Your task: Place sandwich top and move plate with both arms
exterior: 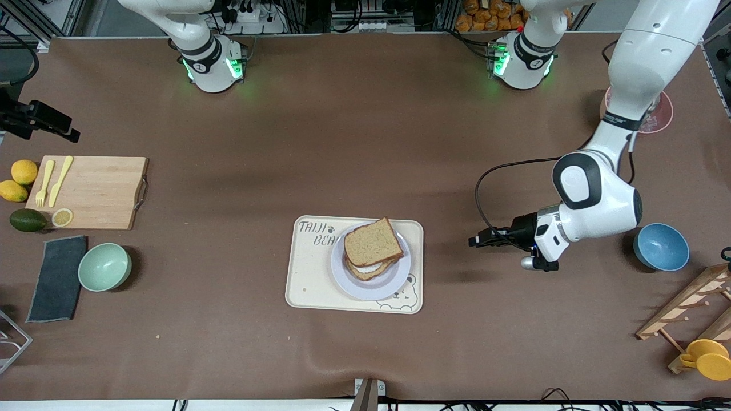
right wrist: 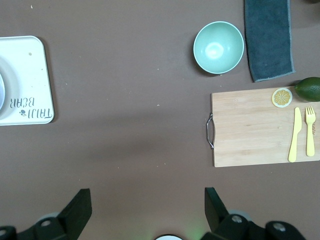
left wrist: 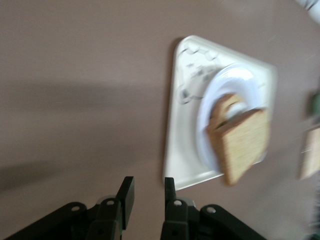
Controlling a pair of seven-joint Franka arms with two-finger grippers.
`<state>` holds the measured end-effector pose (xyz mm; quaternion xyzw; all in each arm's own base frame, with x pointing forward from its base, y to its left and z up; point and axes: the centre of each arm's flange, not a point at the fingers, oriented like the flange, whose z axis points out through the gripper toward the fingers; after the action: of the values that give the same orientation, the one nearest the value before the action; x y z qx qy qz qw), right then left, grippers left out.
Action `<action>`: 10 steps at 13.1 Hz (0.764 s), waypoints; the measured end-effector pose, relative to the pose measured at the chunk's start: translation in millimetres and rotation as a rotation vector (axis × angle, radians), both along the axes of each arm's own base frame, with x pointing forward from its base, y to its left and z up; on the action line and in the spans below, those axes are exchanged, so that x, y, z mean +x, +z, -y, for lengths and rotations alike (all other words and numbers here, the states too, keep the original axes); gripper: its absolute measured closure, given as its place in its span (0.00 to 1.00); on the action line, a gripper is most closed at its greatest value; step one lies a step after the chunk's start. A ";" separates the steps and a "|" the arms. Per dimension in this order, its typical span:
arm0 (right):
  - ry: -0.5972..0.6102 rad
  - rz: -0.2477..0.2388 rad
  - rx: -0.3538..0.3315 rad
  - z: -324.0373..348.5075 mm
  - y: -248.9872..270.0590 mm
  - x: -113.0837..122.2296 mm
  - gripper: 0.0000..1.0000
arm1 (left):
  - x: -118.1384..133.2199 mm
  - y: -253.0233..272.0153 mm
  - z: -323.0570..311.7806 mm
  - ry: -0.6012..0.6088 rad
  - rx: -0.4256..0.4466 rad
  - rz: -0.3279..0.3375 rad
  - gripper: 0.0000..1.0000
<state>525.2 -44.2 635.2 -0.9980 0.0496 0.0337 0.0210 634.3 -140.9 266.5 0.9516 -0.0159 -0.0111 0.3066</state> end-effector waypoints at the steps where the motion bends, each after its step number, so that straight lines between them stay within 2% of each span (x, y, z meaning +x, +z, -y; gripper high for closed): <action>1: 0.000 0.000 0.000 0.0 0.0 0.0 0.00 | 3.8 8.1 -0.6 -0.038 0.068 -0.006 0.68; 5: 0.000 0.000 0.000 0.0 0.0 0.0 0.00 | 23.9 67.9 -0.5 -0.081 0.244 -0.086 0.63; 8: 0.000 0.000 0.000 -0.2 0.0 0.0 0.00 | 22.4 107.8 4.4 -0.160 0.424 -0.135 0.63; 10: 0.001 0.000 0.000 -0.3 -0.2 0.1 0.00 | 16.6 135.8 7.8 -0.186 0.488 -0.169 0.59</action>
<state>525.3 -43.9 635.0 -0.9980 0.0493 0.0339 0.0210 650.9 -148.8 402.3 0.9875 -0.0743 -0.1219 0.0664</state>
